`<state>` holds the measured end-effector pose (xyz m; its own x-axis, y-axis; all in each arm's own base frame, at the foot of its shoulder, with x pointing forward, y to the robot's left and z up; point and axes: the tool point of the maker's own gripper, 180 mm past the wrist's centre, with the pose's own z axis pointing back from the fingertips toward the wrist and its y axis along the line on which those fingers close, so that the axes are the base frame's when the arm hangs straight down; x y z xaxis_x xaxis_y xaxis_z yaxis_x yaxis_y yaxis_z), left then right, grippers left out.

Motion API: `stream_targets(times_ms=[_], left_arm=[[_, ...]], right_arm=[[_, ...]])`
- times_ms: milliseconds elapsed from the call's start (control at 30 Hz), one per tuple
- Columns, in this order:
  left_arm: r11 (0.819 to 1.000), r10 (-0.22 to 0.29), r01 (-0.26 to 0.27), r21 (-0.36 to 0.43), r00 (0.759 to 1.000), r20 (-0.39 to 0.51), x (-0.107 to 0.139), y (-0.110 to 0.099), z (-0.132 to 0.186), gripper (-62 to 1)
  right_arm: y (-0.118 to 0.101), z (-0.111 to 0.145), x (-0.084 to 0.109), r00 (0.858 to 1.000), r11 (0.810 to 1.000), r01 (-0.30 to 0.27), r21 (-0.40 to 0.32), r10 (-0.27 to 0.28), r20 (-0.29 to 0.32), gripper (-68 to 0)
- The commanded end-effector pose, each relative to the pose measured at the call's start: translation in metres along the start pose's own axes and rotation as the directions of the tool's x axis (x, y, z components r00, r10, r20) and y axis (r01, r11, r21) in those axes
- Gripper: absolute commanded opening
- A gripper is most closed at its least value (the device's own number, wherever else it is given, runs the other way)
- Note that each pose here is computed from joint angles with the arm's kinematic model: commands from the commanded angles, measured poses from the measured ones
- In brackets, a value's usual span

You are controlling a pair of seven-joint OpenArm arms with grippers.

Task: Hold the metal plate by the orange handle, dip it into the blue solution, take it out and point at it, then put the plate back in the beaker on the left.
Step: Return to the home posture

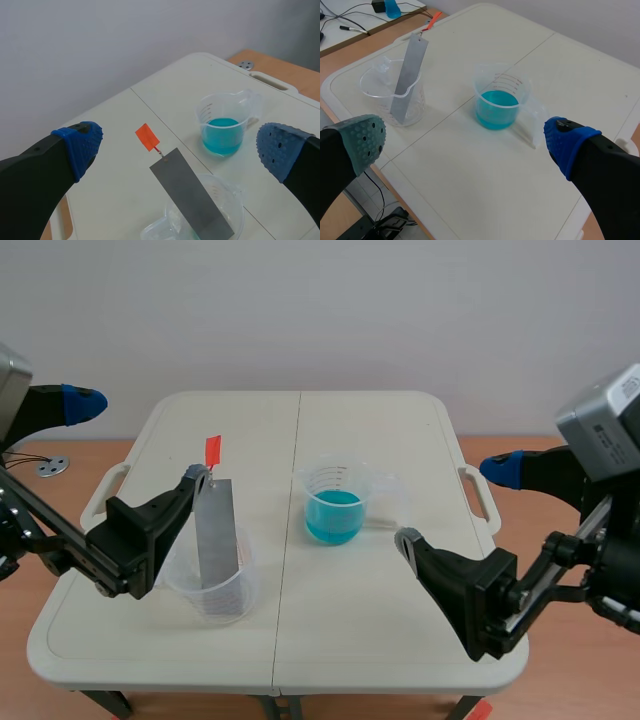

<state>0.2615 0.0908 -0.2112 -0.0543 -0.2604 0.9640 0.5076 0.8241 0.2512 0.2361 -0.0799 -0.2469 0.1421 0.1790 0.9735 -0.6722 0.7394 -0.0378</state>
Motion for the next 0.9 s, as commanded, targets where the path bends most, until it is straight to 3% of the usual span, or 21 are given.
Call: stream_targets(times_ms=[0, 233, 867], left_arm=[[1.000, 0.005, -0.006, 0.003, 1.000, 0.027, 0.008, -0.002, 0.002, 1.4], [1.000, 0.027, -0.026, -0.017, 0.999, 0.033, 0.014, -0.013, 0.007, 1.4], [1.000, 0.026, -0.026, -0.017, 0.999, 0.024, 0.012, -0.013, 0.007, 1.4]], right_arm=[[-0.004, -0.001, 0.014, 0.999, 1.000, -0.020, -0.003, 0.020, 0.040, -1.2], [-0.004, -0.001, 0.012, 0.999, 1.000, -0.020, -0.003, 0.020, 0.029, -1.2], [-0.004, -0.001, 0.012, 0.999, 1.000, -0.020, -0.003, 0.020, 0.029, -1.2]])
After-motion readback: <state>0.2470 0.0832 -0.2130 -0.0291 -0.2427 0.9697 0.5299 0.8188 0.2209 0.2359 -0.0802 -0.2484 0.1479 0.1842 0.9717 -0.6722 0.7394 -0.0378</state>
